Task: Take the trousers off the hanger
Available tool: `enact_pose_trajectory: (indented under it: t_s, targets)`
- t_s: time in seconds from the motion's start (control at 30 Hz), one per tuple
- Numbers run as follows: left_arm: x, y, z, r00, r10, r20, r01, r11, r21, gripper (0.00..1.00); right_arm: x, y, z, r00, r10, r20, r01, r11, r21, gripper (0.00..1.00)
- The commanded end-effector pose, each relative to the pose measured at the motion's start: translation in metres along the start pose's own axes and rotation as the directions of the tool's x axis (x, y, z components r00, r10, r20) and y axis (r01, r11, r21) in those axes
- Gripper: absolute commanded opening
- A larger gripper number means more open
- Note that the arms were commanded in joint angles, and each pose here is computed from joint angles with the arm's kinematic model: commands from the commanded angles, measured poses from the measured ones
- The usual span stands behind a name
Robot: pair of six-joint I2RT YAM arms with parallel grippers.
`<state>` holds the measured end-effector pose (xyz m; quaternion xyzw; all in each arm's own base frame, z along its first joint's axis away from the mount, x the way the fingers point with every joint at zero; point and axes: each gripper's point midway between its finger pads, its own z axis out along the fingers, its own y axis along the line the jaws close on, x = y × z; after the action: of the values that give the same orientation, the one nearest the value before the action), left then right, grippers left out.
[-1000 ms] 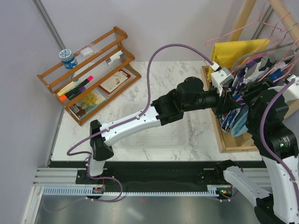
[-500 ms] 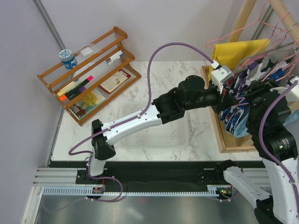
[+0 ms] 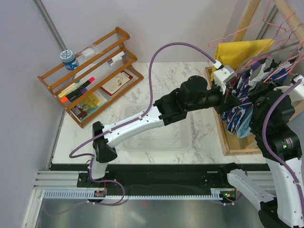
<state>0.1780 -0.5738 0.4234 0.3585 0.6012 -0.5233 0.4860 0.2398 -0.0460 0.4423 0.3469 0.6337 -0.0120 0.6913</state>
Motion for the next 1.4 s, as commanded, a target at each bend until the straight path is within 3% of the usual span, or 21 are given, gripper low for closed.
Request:
enact_pose_trajectory:
  t_s: [0.0, 0.43, 0.87, 1.37]
  targets:
    - [-0.047, -0.039, -0.028, 0.997, -0.028, 0.072, 0.020, 0.995, 0.102, 0.02, -0.040, 0.038, -0.011, 0.996, 0.072, 0.061, -0.060, 0.981, -0.183, 0.10]
    - [-0.067, -0.054, -0.054, 0.996, -0.040, 0.084, 0.028, 0.991, 0.132, 0.02, -0.059, 0.074, -0.043, 0.986, 0.167, 0.001, -0.152, 0.896, -0.417, 0.02]
    - [-0.083, -0.072, -0.064, 0.993, -0.064, 0.095, 0.044, 0.978, 0.205, 0.02, -0.081, 0.079, -0.059, 0.977, 0.214, 0.009, -0.185, 0.861, -0.473, 0.02]
    - [-0.113, -0.093, -0.106, 0.988, -0.083, 0.133, 0.048, 0.967, 0.249, 0.02, -0.082, 0.112, -0.085, 0.975, 0.210, -0.070, -0.205, 0.739, -0.642, 0.03]
